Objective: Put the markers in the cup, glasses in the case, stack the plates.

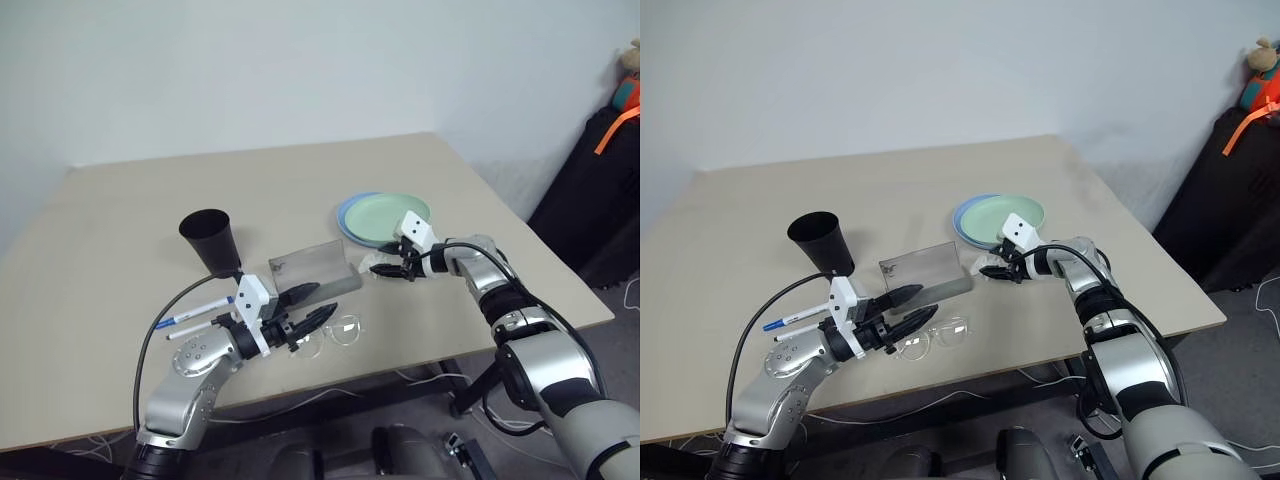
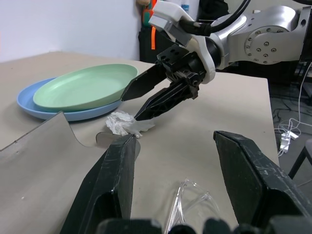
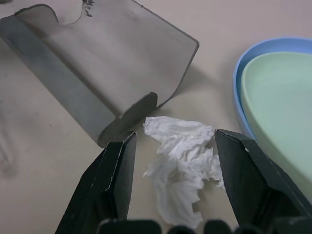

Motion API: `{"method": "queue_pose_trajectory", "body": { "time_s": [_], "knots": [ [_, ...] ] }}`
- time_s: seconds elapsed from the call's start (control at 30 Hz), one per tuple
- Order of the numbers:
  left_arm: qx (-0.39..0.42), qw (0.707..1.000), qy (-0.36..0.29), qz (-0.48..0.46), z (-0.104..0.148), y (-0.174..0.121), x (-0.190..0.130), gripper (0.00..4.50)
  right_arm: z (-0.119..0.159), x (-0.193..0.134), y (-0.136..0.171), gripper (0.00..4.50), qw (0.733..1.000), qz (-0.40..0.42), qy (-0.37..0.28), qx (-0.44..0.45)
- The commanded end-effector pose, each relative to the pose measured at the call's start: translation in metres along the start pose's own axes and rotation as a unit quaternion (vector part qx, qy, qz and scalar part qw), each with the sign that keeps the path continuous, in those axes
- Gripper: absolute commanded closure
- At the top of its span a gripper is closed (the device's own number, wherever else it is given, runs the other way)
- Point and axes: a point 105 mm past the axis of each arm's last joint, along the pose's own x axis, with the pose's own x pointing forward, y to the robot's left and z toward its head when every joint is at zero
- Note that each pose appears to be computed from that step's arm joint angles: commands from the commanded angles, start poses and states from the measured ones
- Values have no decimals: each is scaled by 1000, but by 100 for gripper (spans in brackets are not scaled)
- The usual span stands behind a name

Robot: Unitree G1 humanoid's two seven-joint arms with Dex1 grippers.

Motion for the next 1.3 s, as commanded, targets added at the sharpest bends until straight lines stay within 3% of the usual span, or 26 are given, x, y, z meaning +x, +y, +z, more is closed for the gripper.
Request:
{"method": "queue_pose_trajectory", "body": {
  "time_s": [0.03,0.3,0.7,0.8,0.97,1.3],
  "knots": [
    [23,1000,-17,2,13,3,-1,183,3,3,-8,170,999,-30,10,8],
    [23,1000,-15,2,13,3,-3,183,3,3,-9,170,999,-35,9,14],
    [21,1000,-14,4,11,1,-5,183,-4,-50,-52,170,993,-111,35,20],
    [21,1000,-14,3,11,1,-4,183,-3,-54,-58,232,991,-126,37,22],
    [23,1000,-13,1,12,2,-2,183,3,-58,-75,398,981,-190,40,14],
    [23,1000,-13,1,12,2,-2,183,12,-47,-81,398,970,-239,42,-5]
  ]
}}
